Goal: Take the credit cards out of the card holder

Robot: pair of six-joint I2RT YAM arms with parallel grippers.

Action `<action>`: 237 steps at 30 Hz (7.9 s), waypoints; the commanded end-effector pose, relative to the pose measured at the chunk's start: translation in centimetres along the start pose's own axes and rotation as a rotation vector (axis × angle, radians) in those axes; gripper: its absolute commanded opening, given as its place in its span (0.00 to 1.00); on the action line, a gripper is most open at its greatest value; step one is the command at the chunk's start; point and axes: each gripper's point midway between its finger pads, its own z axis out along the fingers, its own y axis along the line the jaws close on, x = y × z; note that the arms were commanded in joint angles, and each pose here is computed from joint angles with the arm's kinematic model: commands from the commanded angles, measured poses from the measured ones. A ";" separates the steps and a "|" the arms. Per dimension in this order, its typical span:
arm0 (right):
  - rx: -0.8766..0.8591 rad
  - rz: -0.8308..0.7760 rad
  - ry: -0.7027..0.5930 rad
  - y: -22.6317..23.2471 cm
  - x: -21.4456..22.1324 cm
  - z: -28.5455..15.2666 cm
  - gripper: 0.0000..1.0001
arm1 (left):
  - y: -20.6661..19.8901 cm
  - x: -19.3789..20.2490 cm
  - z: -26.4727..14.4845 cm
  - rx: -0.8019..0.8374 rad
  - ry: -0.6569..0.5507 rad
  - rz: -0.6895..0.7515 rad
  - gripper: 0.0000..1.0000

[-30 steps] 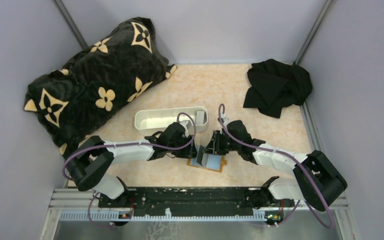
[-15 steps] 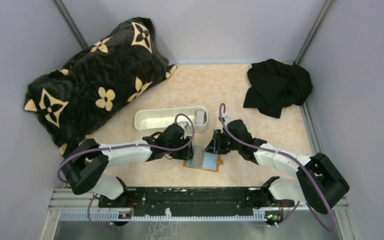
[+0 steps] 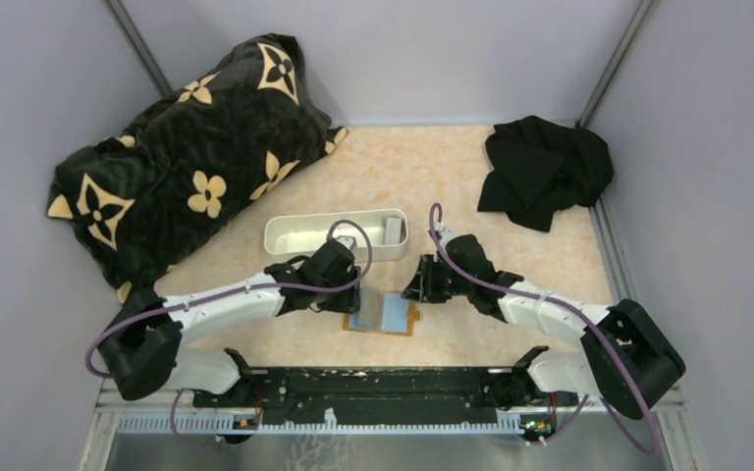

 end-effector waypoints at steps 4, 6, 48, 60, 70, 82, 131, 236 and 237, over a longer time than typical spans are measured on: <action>-0.054 -0.040 -0.018 1.1 -0.6 0.7 0.28 | 1.8 -2.4 -3.1 -0.115 -0.081 0.016 0.53; -0.059 -0.040 -0.012 1.1 -0.6 0.9 0.28 | 1.8 -2.4 -3.4 -0.109 -0.088 0.006 0.53; 0.049 0.029 0.126 -2.2 4.7 2.4 0.24 | -3.9 -0.5 -1.0 0.333 -0.071 -0.064 0.50; 0.044 0.028 0.121 -2.1 4.6 2.3 0.24 | -2.6 0.0 0.1 0.271 -0.049 -0.079 0.56; 0.045 0.033 0.121 -2.2 4.7 2.4 0.24 | -1.7 -0.4 0.0 0.236 -0.059 -0.078 0.61; 0.042 0.035 0.125 -2.3 4.9 2.6 0.24 | -1.5 -0.3 0.1 0.233 -0.059 -0.080 0.61; 0.043 0.051 0.123 -3.0 5.8 2.5 0.24 | -8.0 -3.1 -2.3 0.519 -0.046 -0.124 0.60; 0.154 0.034 0.031 -3.9 6.6 1.2 0.21 | -5.3 2.6 2.8 0.526 0.118 -0.188 0.55; 0.152 0.033 0.030 -3.9 6.5 1.2 0.21 | -5.2 2.9 3.0 0.520 0.127 -0.193 0.55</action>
